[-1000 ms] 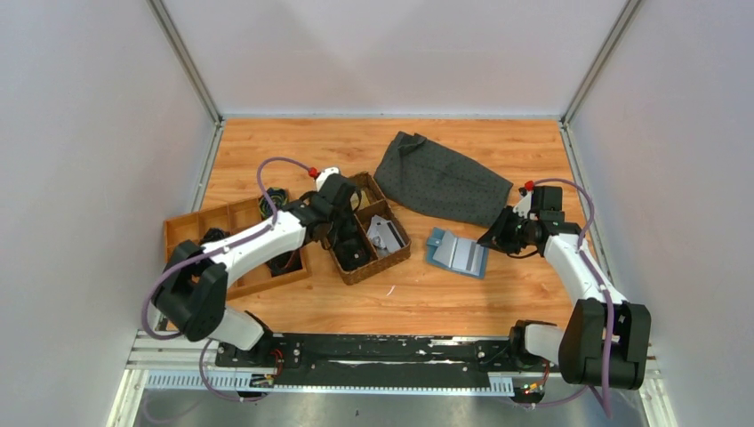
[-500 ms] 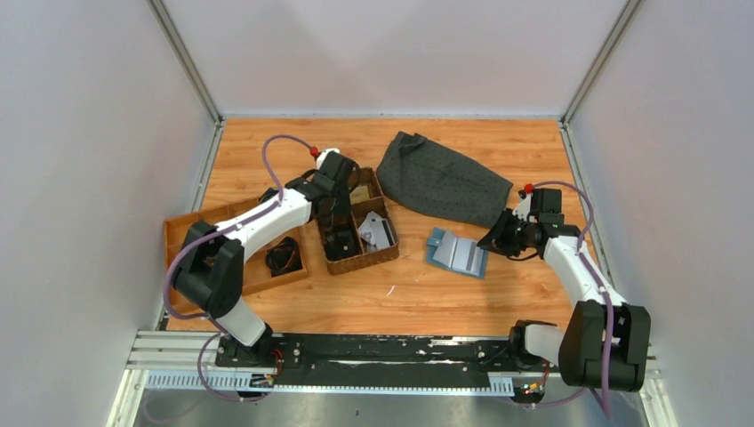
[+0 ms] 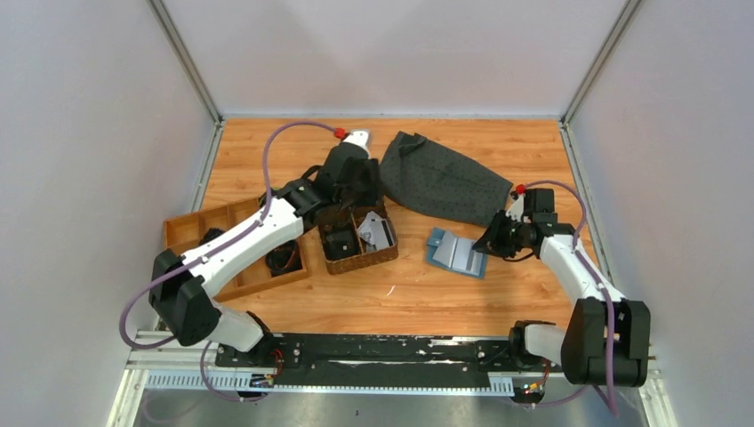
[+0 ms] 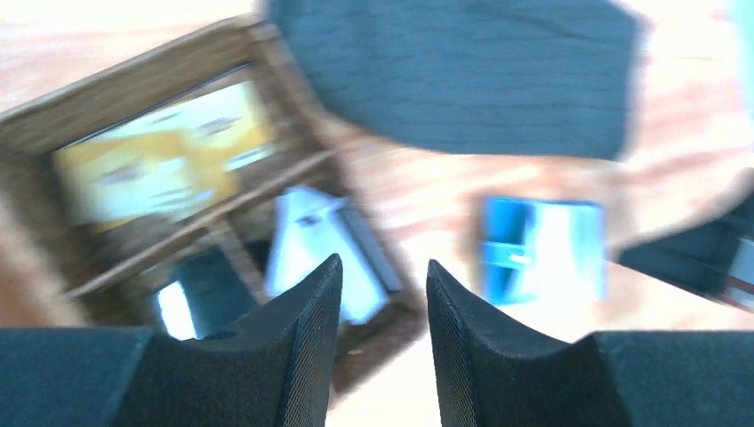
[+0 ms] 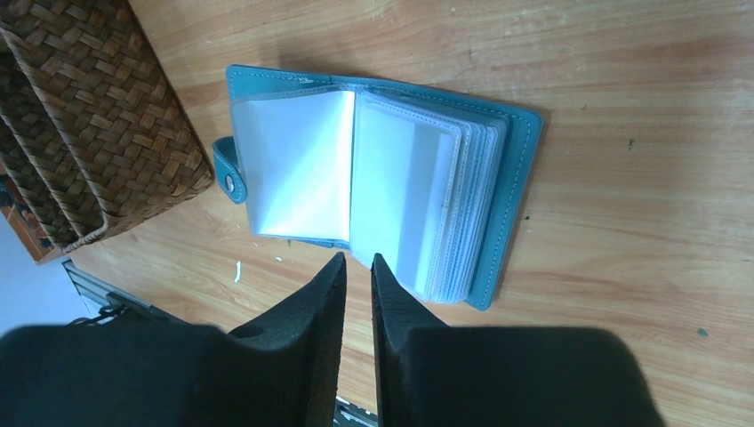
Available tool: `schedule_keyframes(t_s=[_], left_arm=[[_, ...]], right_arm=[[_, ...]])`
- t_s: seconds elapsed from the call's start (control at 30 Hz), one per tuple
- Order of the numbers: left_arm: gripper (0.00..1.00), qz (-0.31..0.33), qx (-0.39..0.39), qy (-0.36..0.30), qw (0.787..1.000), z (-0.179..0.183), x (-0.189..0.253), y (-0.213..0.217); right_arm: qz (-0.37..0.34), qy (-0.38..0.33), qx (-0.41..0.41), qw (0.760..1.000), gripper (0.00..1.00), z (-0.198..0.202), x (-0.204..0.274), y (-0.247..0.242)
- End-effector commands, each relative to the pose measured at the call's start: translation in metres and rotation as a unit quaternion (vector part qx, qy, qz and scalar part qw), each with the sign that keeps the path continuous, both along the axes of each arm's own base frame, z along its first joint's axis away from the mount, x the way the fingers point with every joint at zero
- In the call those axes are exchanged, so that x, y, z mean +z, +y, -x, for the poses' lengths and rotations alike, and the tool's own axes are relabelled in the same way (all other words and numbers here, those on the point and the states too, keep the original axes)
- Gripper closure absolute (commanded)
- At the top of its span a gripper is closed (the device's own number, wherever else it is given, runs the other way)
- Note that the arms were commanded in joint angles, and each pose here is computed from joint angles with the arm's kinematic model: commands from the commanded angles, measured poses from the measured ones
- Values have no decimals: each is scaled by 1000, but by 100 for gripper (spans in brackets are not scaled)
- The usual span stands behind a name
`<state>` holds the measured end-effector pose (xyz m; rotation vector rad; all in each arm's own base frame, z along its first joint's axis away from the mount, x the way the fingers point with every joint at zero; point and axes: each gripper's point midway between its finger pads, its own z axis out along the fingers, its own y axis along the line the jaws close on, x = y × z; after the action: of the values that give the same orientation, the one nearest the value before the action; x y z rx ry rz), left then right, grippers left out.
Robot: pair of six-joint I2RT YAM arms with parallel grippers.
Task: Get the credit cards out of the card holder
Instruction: Remove the credit card from the card holder.
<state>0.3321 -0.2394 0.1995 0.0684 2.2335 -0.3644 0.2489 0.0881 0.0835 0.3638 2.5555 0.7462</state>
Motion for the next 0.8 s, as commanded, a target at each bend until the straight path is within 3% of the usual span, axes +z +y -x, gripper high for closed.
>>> schedule_keyframes(t_s=[0.0, 0.17, 0.4, 0.53, 0.77], left_arm=[[57, 91, -141, 21, 986, 35, 25, -90], [57, 178, -228, 81, 954, 69, 9, -167], [57, 227, -292, 147, 918, 99, -28, -232], [58, 216, -291, 174, 915, 99, -58, -245], [58, 154, -262, 196, 933, 84, -113, -244]], right_arm=[[4, 31, 15, 999, 82, 8, -15, 4], [19, 44, 2, 999, 80, 11, -27, -2], [22, 60, 0, 998, 78, 19, -41, -3], [37, 62, -4, 997, 76, 18, -46, -9], [19, 64, 6, 998, 76, 11, -47, -4]])
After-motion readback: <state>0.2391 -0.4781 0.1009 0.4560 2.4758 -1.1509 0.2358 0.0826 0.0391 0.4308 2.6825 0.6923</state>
